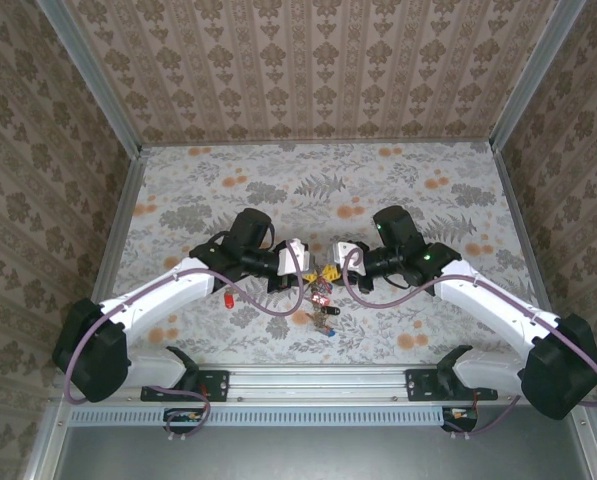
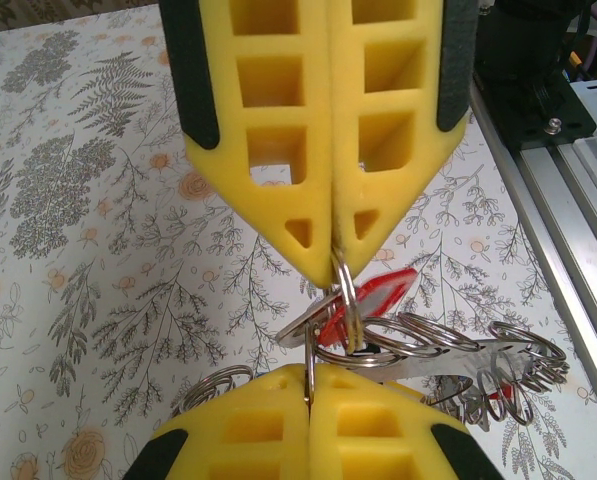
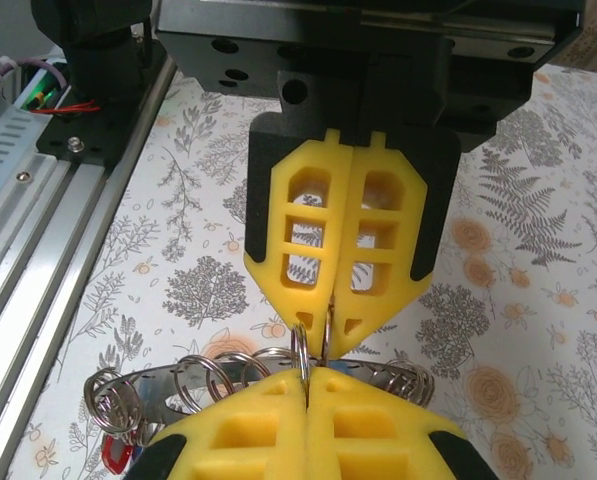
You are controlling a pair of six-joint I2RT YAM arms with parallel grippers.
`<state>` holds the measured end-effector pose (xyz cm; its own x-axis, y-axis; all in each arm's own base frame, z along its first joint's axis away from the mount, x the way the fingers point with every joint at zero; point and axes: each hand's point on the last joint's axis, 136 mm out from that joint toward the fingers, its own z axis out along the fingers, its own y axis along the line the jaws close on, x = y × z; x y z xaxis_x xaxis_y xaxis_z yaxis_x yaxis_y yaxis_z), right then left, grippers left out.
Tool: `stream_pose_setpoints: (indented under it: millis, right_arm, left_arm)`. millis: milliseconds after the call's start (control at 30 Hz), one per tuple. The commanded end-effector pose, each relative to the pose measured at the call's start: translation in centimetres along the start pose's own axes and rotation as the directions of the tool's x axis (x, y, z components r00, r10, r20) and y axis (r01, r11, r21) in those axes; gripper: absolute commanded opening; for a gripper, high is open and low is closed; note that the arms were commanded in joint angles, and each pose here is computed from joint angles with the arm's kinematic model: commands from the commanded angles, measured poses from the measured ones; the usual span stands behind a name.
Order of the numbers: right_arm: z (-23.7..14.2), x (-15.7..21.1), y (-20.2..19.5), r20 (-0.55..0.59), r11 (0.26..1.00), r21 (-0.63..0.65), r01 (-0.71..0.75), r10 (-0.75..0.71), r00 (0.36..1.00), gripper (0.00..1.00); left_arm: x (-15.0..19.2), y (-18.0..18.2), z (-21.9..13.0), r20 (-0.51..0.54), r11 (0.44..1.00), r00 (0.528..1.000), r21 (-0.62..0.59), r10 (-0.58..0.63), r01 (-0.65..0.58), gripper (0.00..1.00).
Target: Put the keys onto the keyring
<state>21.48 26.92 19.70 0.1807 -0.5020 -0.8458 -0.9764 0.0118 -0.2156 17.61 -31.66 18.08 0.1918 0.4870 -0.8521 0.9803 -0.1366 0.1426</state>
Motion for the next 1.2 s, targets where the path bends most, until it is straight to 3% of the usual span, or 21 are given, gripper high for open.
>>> stream_pose_setpoints:
  millis: [0, 300, 1167]
  right_arm:
    - [-0.7, -1.1, -0.3, 0.006, 0.999, 0.029, 0.042, -0.042, 0.999, 0.00]
    - [-1.3, -0.7, -0.1, -0.013, 0.997, 0.059, 0.044, -0.043, 0.999, 0.00]
    - [0.3, -0.9, 0.0, -0.004, 0.999, -0.025, 0.033, -0.033, 0.999, 0.00]
  left_arm:
    - [-2.6, 0.3, -1.1, 0.050, 0.997, 0.996, -0.022, 0.073, -0.072, 0.00]
    - [-2.6, 0.3, -1.0, 0.051, 0.997, 0.996, -0.019, 0.072, -0.072, 0.00]
    - [-3.3, 0.5, -1.2, 0.076, 0.997, 0.994, -0.017, 0.077, -0.076, 0.00]
